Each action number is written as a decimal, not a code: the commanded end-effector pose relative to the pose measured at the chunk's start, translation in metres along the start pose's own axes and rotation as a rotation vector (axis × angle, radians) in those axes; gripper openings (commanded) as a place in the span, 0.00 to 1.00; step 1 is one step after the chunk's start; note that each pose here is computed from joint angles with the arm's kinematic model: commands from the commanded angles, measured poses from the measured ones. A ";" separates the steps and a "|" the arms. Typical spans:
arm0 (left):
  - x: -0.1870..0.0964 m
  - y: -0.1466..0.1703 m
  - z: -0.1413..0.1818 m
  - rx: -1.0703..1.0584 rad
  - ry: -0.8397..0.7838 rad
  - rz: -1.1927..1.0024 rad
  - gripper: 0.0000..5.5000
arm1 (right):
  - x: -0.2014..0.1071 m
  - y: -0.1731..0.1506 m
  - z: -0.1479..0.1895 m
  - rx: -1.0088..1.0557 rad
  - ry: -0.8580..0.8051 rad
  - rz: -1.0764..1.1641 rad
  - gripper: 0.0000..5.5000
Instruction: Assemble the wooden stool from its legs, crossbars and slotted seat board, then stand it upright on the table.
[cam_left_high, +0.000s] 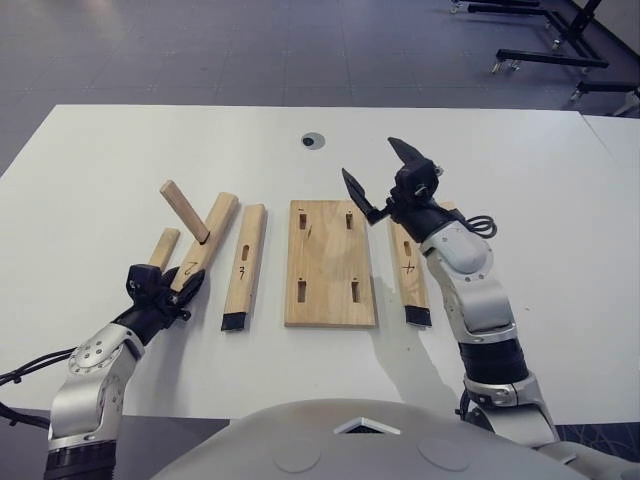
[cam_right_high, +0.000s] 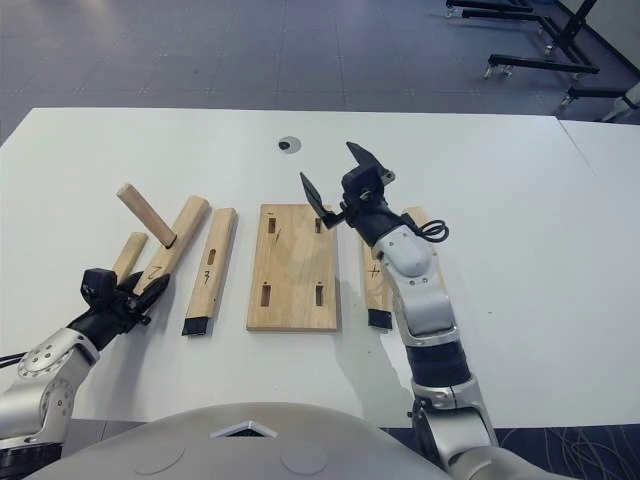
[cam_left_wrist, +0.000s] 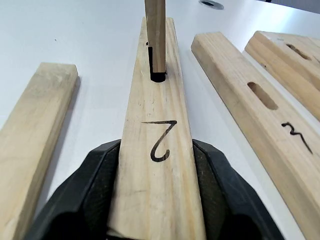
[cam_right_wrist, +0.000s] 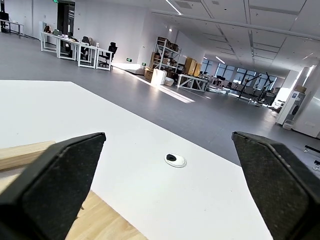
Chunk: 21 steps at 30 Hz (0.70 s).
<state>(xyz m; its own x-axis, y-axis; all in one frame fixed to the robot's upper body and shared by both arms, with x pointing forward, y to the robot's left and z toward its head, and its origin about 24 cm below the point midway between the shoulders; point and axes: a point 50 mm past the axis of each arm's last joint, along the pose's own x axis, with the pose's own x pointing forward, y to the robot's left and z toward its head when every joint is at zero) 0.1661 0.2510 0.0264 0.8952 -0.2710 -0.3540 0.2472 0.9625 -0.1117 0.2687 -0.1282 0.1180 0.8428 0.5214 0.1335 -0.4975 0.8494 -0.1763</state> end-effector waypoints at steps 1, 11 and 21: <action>0.014 -0.013 0.044 -0.007 -0.221 -0.095 0.37 | 0.001 -0.014 -0.001 0.234 0.026 0.089 0.85; 0.015 -0.054 0.093 -0.347 -0.403 -0.725 0.37 | -0.008 -0.042 0.039 0.811 -0.152 0.621 0.85; 0.027 -0.072 0.126 -0.287 -0.373 -1.068 0.37 | 0.018 -0.035 0.056 0.925 -0.260 0.764 0.85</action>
<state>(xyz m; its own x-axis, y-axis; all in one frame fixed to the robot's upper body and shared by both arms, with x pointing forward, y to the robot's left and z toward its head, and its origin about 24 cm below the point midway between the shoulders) 0.2186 0.1779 0.1399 0.3839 -0.8521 0.3557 0.8779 0.2175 -0.4266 0.2859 -0.1490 0.1753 0.2690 0.8244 0.4980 -0.8899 0.0150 0.4559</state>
